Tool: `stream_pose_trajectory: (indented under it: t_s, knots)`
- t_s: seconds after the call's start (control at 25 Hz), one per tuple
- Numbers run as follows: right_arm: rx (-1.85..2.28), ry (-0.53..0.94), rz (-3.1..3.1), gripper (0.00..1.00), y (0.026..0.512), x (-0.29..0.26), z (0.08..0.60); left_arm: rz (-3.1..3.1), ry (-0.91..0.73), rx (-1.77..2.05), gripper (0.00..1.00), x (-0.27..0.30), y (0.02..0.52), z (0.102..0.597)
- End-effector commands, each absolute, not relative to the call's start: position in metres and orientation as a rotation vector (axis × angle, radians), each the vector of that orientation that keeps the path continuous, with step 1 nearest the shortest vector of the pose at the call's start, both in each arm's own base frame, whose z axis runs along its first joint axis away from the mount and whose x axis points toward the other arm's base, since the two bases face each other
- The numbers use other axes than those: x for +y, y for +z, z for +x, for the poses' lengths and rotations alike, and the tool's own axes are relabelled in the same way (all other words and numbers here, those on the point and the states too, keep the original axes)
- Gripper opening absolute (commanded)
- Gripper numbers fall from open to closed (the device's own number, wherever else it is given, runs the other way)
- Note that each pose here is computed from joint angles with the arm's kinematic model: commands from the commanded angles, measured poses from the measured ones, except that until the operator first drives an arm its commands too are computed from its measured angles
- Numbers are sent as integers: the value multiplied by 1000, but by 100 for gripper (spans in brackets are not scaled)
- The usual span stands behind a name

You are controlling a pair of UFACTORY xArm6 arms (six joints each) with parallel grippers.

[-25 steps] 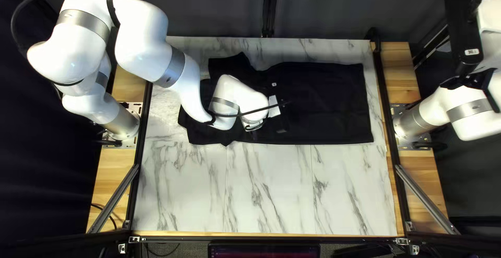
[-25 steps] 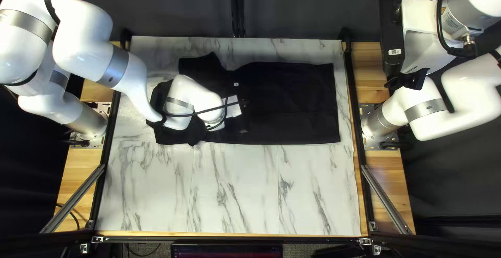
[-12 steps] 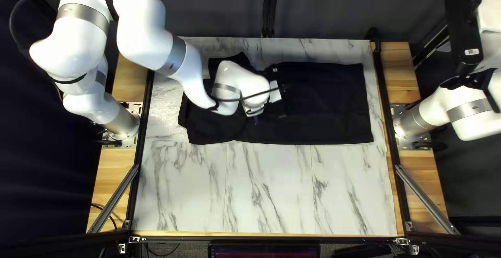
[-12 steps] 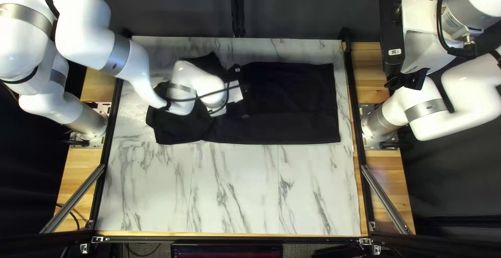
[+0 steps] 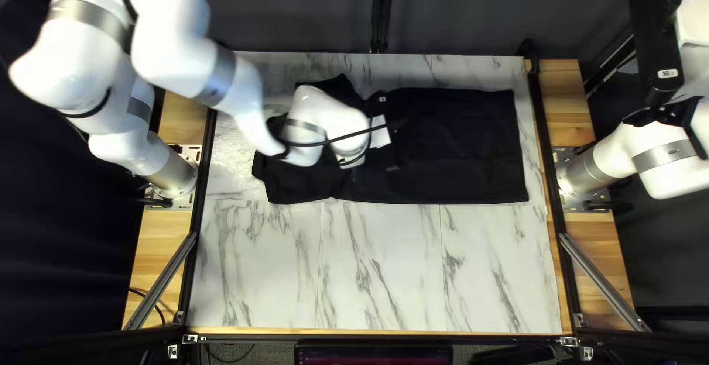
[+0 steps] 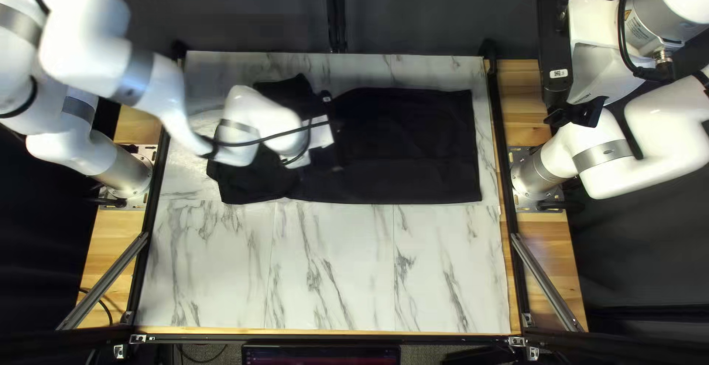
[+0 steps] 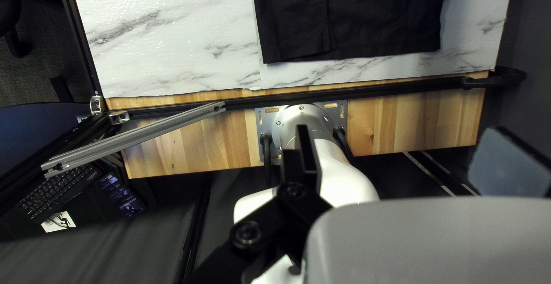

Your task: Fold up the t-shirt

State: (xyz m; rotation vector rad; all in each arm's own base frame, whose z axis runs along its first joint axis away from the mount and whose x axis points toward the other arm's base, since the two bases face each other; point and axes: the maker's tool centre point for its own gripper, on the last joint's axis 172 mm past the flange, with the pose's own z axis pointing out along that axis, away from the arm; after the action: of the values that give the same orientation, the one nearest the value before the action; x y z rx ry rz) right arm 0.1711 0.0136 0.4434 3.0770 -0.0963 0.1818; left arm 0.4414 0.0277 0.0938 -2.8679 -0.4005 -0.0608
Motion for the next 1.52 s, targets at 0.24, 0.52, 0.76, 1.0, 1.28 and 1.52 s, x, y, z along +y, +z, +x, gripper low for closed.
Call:
stream_pose_trajectory:
  t_s: [0.24,0.52,0.76,1.0,1.28,1.52]
  knots:
    - [-96,182,3077,100,443,14,171,-3024,12,-310,100,-58,100,365]
    - [-96,182,3077,100,443,14,171,-3146,165,-320,100,-95,88,299]
    - [-96,182,3077,100,443,14,171,-3245,224,-244,100,-101,58,276]
    - [-96,182,3077,100,443,14,171,-3304,254,-139,92,-103,43,280]
    - [-96,182,3077,100,443,14,171,-3312,285,-130,59,-95,29,282]
    - [-96,182,3077,100,443,14,171,-3292,296,-155,36,-81,22,281]
